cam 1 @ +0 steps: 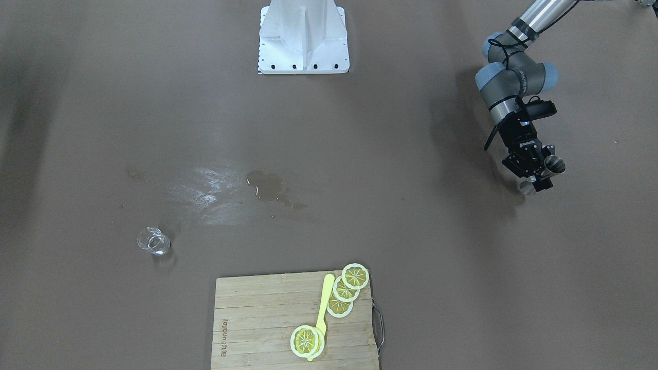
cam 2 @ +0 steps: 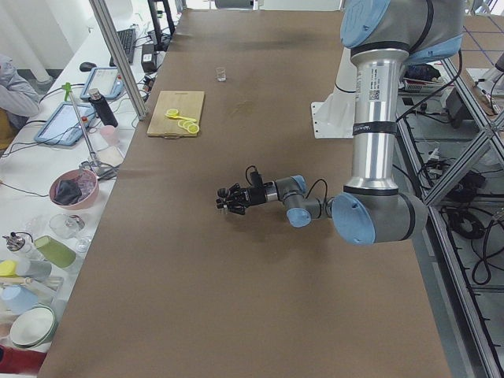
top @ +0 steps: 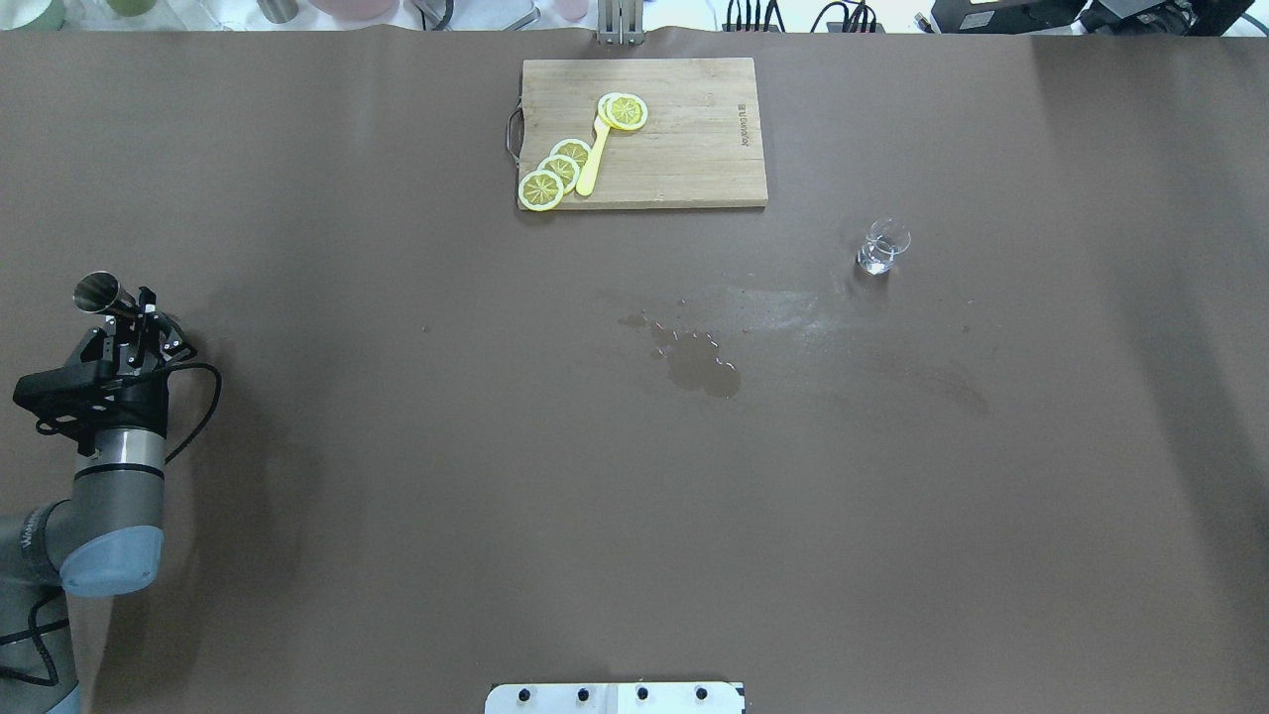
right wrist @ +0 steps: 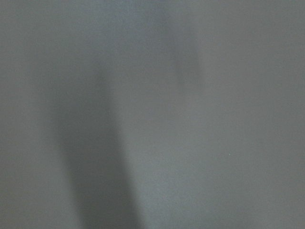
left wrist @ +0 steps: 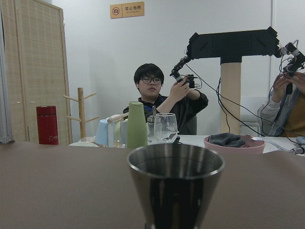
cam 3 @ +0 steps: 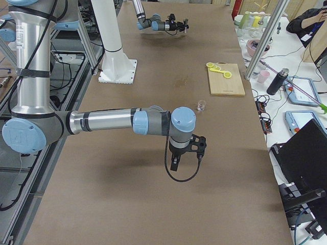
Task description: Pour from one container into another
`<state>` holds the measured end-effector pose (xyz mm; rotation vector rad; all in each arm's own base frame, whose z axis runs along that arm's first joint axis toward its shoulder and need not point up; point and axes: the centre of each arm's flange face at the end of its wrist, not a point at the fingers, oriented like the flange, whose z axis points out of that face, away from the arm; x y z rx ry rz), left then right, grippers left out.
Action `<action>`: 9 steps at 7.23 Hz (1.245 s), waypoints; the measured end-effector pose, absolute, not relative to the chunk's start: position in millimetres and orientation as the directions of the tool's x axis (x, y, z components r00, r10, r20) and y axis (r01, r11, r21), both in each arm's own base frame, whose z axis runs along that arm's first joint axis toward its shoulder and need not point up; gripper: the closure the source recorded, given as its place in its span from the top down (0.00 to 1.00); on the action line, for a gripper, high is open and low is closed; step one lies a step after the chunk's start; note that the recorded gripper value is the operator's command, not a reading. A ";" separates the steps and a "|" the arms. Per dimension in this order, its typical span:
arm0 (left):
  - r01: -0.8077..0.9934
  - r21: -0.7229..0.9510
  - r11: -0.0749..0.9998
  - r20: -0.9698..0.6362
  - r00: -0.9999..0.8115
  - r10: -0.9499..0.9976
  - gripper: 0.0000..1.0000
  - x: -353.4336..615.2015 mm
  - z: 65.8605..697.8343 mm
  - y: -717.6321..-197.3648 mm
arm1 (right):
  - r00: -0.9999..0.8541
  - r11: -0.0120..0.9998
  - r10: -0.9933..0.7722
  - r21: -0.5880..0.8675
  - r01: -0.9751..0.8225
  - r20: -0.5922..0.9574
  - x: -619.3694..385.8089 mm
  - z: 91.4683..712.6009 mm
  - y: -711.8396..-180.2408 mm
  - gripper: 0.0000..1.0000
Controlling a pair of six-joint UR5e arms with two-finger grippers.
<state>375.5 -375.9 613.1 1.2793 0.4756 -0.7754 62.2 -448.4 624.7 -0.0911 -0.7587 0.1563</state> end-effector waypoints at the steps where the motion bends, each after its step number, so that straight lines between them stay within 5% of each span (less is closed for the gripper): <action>1: 0.746 0.659 0.098 -0.710 0.659 -0.248 0.02 381.5 612.5 -377.7 | 0.715 0.983 0.179 -0.145 -0.110 0.676 62.3 627.6 -447.1 1.00; 3: 0.751 0.650 0.115 -0.713 0.656 -0.247 0.18 389.0 611.9 -379.1 | 0.717 0.982 0.186 -0.152 -0.113 0.672 62.5 630.5 -445.7 1.00; 4: 0.753 0.648 0.118 -0.715 0.654 -0.246 0.54 390.6 611.1 -379.0 | 0.717 0.982 0.187 -0.153 -0.113 0.672 62.5 631.0 -445.3 1.00; 5: 0.754 0.646 0.120 -0.717 0.653 -0.245 0.69 391.4 610.4 -378.6 | 0.716 0.982 0.187 -0.153 -0.113 0.672 62.5 630.5 -445.2 1.00; 6: 0.755 0.644 0.122 -0.718 0.652 -0.243 0.98 392.0 609.4 -378.2 | 0.716 0.982 0.186 -0.151 -0.114 0.673 62.4 629.5 -445.3 1.00; 9: 0.757 0.641 0.127 -0.721 0.651 -0.236 0.98 393.2 602.7 -376.2 | 0.715 0.982 0.185 -0.150 -0.113 0.674 62.3 628.7 -445.4 1.00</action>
